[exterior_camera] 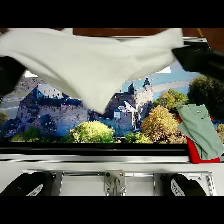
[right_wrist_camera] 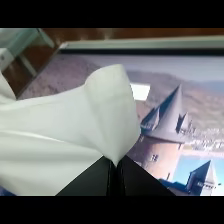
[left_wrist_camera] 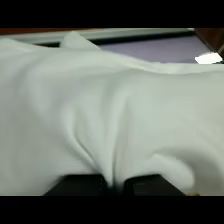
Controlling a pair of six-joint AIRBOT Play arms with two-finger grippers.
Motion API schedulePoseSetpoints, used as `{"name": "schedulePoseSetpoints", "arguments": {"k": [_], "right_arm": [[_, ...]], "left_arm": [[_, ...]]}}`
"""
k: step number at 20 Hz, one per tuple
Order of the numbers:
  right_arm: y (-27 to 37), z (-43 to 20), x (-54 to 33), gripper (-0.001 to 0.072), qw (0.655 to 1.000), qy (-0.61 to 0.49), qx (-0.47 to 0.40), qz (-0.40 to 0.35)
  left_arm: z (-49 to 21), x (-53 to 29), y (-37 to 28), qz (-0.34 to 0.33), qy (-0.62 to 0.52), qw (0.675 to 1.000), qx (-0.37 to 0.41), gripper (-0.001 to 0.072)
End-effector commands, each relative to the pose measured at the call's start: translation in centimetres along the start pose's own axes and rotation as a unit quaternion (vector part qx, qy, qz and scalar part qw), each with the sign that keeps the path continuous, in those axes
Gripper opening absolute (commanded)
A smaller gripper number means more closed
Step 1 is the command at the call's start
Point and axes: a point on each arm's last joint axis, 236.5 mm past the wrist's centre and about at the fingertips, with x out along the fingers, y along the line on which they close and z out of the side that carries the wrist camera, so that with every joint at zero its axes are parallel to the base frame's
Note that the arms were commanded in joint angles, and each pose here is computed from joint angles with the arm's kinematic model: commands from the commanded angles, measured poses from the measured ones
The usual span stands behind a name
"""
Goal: Fold the shirts.
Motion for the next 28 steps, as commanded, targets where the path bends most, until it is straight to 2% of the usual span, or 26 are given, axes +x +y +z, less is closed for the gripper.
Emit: {"name": "schedulePoseSetpoints", "arguments": {"k": [1, 7, 9, 12, 14, 16, 19, 20, 21, 23, 24, 25, 28], "right_arm": [[3.5, 0.9, -5.9, 0.0057, 0.999, -0.011, -0.041, -0.021], [-0.4, -11.9, -6.3, 0.0057, 0.971, 0.224, 0.032, -0.072], [-1.7, -16.1, -5.0, 0.0057, 0.960, 0.263, 0.071, -0.072], [-4.6, -22.3, -2.3, 0.0057, 0.945, 0.274, 0.150, -0.091], [-6.2, -25.1, -0.4, 0.0057, 0.940, 0.251, 0.204, -0.105], [-7.2, -26.4, 1.7, 0.0057, 0.934, 0.222, 0.260, -0.103], [-9.0, -27.1, 4.6, 0.0058, 0.926, 0.200, 0.299, -0.113], [-9.4, -27.5, 5.6, 0.0058, 0.923, 0.198, 0.310, -0.116], [-9.5, -28.0, 6.3, 0.0057, 0.919, 0.198, 0.321, -0.116], [-9.3, -28.6, 7.3, 0.0058, 0.912, 0.201, 0.341, -0.111], [-9.4, -28.7, 7.3, 0.0058, 0.913, 0.202, 0.336, -0.109], [-9.3, -28.8, 7.3, 0.0058, 0.917, 0.205, 0.324, -0.106], [-8.9, -29.5, 6.9, 0.0058, 0.921, 0.227, 0.302, -0.100]], "left_arm": [[-0.8, -4.3, 0.9, 0.023, 0.022, 0.999, 0.016, 0.0052], [-16.6, 1.4, 2.8, 0.040, 0.248, 0.968, 0.003, 0.0052], [-22.8, 3.9, 3.0, 0.041, 0.300, 0.952, -0.039, 0.0052], [-31.0, 8.1, 2.5, 0.051, 0.323, 0.929, -0.174, 0.0052], [-34.4, 10.6, 2.5, 0.054, 0.315, 0.919, -0.229, 0.0052], [-35.6, 13.2, 3.0, 0.069, 0.295, 0.912, -0.277, 0.0052], [-35.2, 16.6, 3.6, 0.071, 0.243, 0.911, -0.326, 0.0053], [-35.2, 17.2, 3.8, 0.074, 0.234, 0.908, -0.339, 0.0077], [-35.2, 17.5, 4.1, 0.078, 0.231, 0.905, -0.349, 0.0215], [-35.4, 16.5, 5.0, 0.090, 0.265, 0.893, -0.353, 0.0574], [-35.8, 15.2, 5.6, 0.093, 0.306, 0.886, -0.337, 0.0643], [-36.5, 13.1, 6.4, 0.093, 0.364, 0.873, -0.309, 0.0653], [-38.7, 5.4, 7.3, 0.096, 0.518, 0.792, -0.310, 0.0653]]}}
